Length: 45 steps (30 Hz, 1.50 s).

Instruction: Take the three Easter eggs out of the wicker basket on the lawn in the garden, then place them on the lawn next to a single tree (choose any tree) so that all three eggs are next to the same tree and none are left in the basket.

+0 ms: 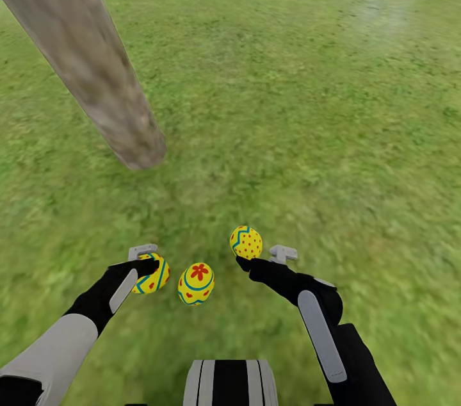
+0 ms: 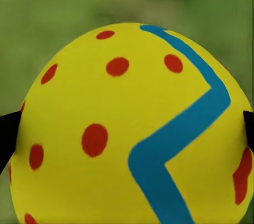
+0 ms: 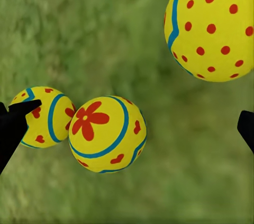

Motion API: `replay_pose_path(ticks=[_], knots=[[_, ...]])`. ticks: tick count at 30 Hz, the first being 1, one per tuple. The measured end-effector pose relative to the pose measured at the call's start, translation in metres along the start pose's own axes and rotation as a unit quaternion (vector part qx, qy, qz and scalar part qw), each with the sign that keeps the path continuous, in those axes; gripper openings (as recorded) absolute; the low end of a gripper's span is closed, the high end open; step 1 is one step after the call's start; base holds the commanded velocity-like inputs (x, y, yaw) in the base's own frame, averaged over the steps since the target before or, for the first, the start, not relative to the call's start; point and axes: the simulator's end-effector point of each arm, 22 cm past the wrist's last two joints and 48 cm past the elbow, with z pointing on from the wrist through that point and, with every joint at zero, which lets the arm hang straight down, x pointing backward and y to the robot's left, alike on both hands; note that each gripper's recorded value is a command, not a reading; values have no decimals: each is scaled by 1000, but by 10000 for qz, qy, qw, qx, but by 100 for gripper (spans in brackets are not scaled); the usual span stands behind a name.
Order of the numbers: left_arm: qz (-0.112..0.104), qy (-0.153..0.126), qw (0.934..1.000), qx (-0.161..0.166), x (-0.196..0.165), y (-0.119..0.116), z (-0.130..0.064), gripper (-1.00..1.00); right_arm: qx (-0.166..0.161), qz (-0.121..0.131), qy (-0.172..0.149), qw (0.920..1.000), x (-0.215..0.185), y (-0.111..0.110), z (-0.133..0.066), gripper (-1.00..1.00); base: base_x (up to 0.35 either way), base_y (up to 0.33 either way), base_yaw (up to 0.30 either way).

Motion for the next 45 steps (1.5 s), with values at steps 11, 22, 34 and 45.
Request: replay_pose_path(ticks=[11,22,34,45], knots=[[-29,62,10000,-2,5,0,0,100,-6,-9,-17,10000,-1,1,-1,100,0,0,0],[-67,114,9999,18,2,2,-14,100,-71,-112,-203,9997,-17,15,-16,100,0,0,0],[-93,-125,9999,64,-23,1,-35,100,-128,-237,-409,9988,-34,29,-33,100,-8,0,0],[-123,-341,9993,107,-44,0,-54,100,-188,-347,-596,9974,-48,43,-49,100,-147,0,0]])
